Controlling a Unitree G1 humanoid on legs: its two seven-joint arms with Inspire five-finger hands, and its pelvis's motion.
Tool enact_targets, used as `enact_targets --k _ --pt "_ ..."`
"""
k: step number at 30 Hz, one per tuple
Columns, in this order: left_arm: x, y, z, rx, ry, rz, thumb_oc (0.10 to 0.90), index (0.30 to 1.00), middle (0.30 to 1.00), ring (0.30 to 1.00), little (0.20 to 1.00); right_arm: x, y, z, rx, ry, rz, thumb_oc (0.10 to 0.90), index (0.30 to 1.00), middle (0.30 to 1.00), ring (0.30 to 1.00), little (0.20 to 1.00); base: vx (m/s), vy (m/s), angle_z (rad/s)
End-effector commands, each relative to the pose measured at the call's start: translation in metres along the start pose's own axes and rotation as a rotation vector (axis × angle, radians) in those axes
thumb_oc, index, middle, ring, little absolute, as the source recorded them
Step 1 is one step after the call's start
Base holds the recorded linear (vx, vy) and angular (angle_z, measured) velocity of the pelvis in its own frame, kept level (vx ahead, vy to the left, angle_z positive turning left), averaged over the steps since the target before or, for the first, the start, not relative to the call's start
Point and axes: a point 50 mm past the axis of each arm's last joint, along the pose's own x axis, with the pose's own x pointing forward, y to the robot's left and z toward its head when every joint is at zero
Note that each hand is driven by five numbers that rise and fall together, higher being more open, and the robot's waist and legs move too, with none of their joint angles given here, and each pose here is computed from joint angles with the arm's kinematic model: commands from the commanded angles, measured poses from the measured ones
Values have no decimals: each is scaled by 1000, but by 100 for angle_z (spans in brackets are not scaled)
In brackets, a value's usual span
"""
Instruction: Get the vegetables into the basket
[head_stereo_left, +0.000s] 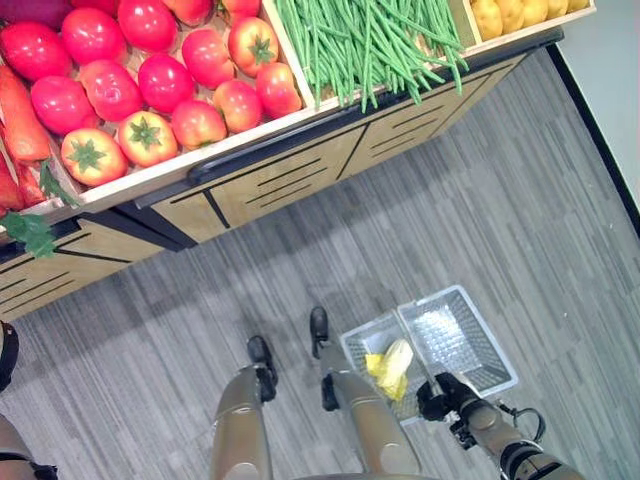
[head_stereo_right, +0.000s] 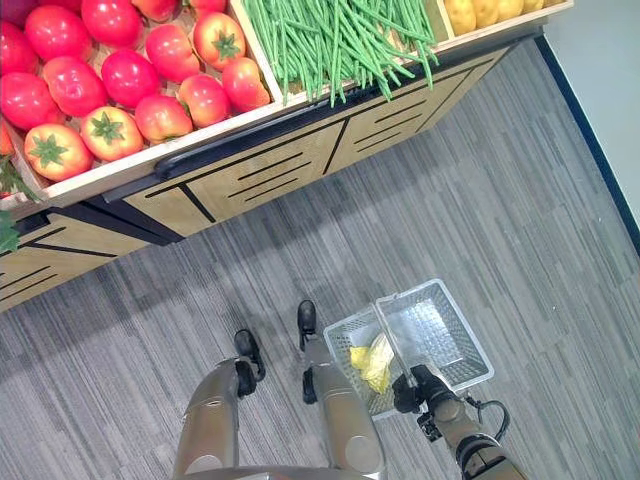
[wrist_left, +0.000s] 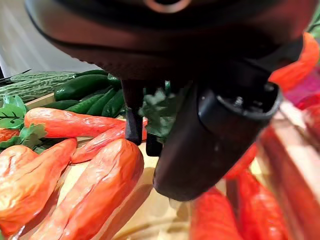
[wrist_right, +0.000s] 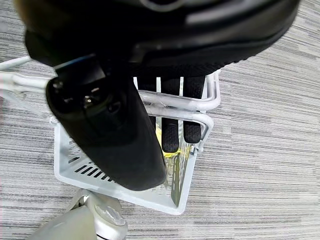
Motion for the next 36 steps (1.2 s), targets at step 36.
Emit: enact_targets --k 36 --pt "-16 -5 -32 199 -91 46 400 300 300 300 300 -35 8 -111 -82 359 41 400 300 300 300 300 -9 -14 7"
